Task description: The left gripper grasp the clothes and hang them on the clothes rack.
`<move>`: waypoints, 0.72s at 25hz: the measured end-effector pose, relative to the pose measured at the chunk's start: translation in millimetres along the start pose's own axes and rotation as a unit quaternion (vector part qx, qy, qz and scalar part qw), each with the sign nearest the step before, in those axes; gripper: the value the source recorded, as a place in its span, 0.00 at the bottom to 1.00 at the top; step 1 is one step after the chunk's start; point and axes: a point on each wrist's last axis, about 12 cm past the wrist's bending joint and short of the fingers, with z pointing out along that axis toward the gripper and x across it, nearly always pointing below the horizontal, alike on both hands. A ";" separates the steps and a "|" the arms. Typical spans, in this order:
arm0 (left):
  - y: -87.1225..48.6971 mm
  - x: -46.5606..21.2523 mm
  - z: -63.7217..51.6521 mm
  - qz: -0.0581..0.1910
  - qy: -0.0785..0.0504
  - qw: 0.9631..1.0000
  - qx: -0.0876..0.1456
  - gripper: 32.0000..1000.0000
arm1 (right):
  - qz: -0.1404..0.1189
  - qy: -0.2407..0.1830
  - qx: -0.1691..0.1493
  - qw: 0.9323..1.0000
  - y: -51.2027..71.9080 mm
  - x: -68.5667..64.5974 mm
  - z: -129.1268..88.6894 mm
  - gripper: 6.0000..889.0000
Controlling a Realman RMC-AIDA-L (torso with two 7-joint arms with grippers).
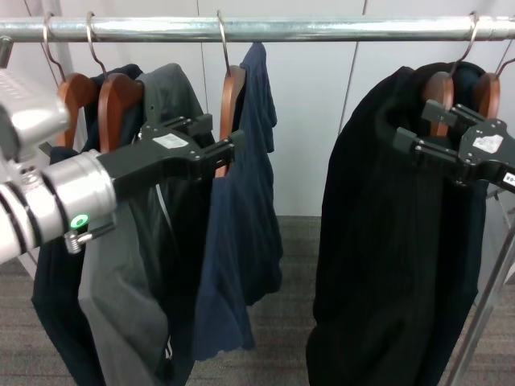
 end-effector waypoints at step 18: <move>-0.8 17.6 -41.9 -0.013 -0.016 1.000 0.020 0.63 | 0.001 0.004 0.001 1.000 0.4 2.1 -2.1 0.92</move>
